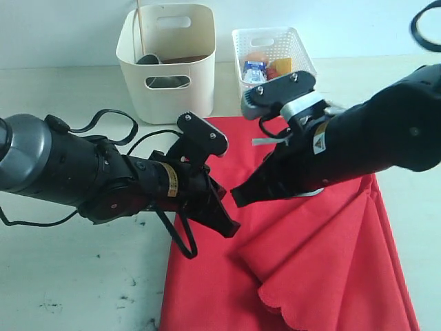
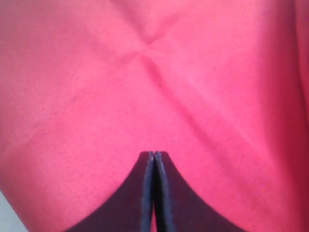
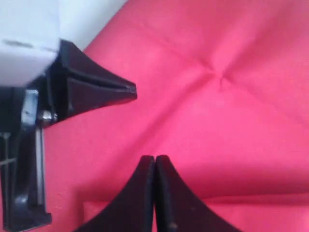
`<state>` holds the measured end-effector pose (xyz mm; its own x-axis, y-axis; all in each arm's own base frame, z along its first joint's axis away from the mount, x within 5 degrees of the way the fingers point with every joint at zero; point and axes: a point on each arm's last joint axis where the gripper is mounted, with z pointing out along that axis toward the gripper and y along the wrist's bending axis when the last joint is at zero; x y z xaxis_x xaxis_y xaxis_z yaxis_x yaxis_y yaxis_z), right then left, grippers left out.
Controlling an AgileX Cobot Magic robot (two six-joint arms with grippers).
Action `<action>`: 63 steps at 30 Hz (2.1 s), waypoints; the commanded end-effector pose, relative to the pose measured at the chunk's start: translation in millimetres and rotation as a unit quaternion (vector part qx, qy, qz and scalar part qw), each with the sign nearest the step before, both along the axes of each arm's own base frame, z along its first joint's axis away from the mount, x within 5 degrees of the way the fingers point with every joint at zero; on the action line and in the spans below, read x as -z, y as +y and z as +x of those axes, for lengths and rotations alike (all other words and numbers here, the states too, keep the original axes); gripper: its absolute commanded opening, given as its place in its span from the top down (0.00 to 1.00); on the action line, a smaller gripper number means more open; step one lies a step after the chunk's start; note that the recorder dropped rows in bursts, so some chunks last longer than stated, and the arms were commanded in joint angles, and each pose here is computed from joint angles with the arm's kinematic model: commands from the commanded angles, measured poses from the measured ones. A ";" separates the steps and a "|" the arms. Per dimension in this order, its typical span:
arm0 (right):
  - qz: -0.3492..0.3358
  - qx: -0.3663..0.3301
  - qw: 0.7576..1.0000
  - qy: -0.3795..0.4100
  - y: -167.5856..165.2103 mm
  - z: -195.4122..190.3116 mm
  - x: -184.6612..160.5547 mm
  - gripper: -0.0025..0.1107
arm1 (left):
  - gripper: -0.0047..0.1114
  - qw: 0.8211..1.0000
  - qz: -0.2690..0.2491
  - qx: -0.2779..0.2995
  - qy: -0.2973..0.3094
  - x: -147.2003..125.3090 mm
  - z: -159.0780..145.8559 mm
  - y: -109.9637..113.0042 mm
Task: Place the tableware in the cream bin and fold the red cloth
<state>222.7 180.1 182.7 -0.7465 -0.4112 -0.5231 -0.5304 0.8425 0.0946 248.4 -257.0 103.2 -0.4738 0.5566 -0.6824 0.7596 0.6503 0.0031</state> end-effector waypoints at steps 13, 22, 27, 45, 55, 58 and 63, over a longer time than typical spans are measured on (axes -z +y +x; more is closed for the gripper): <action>-0.101 -0.010 0.988 0.115 -0.5 -0.7 70.5 0.98 | 0.94 1.000 0.015 -0.002 0.007 2.1 1.5 1.5; -0.214 0.123 0.965 0.090 -45.3 -15.1 39.9 0.98 | 0.94 0.998 0.056 -0.011 0.027 -0.9 6.4 1.1; -0.199 0.253 0.947 -0.014 -86.1 -36.4 7.3 0.98 | 0.94 0.998 0.061 -0.014 0.026 -5.9 11.0 -2.3; -0.048 0.051 0.997 -0.040 13.1 39.9 49.0 0.98 | 0.94 0.998 0.018 -0.061 -0.013 -79.6 -26.1 64.9; -0.119 0.049 0.992 -0.011 7.1 41.4 80.3 0.98 | 0.94 0.989 -0.104 -0.077 -0.072 -89.2 -81.1 116.4; -0.146 0.054 0.988 -0.010 2.1 41.1 81.8 0.98 | 0.94 0.987 -0.113 -0.094 -0.070 -84.7 -90.7 129.0; -0.201 0.086 0.976 -0.008 -9.9 40.5 81.9 0.98 | 0.94 0.982 -0.130 -0.113 -0.082 -84.2 -97.8 142.3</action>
